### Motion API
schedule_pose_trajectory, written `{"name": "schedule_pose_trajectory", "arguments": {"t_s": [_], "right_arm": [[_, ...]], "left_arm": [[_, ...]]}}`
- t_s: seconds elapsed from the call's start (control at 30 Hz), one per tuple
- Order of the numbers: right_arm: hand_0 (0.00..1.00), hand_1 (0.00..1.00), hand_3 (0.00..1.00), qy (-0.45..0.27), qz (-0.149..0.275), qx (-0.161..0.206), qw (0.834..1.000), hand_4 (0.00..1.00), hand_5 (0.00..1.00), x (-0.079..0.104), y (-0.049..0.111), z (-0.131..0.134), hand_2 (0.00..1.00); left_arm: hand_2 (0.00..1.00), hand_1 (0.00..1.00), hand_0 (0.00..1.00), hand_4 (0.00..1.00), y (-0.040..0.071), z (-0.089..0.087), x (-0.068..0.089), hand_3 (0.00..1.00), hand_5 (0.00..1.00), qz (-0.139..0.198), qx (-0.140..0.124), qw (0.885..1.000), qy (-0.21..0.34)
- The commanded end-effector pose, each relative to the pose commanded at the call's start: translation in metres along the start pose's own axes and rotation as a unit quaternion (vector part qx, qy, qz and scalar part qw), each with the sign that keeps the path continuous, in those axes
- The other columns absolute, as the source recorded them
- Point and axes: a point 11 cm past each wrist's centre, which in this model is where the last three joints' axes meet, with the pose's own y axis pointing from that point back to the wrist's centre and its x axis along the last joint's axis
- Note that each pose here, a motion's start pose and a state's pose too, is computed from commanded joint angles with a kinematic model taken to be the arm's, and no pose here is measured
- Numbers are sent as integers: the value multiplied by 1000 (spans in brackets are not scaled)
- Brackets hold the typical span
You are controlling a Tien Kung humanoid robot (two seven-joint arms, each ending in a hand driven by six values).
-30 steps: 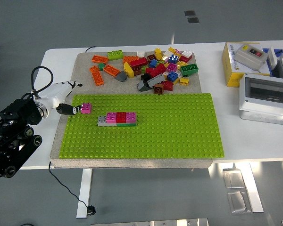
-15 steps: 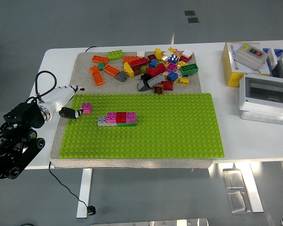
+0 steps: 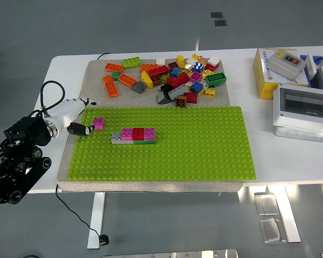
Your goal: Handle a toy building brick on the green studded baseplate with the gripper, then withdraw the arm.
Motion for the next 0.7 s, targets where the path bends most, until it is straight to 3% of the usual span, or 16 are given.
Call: {"name": "schedule_pose_trajectory", "arguments": {"t_s": [0.7], "right_arm": [[652,564,754,2,1,2,1000,615,998,1,0,-1,606]], "left_arm": [[998,998,998,717,1,6,0,878,252,13,-13,1000,14]]}}
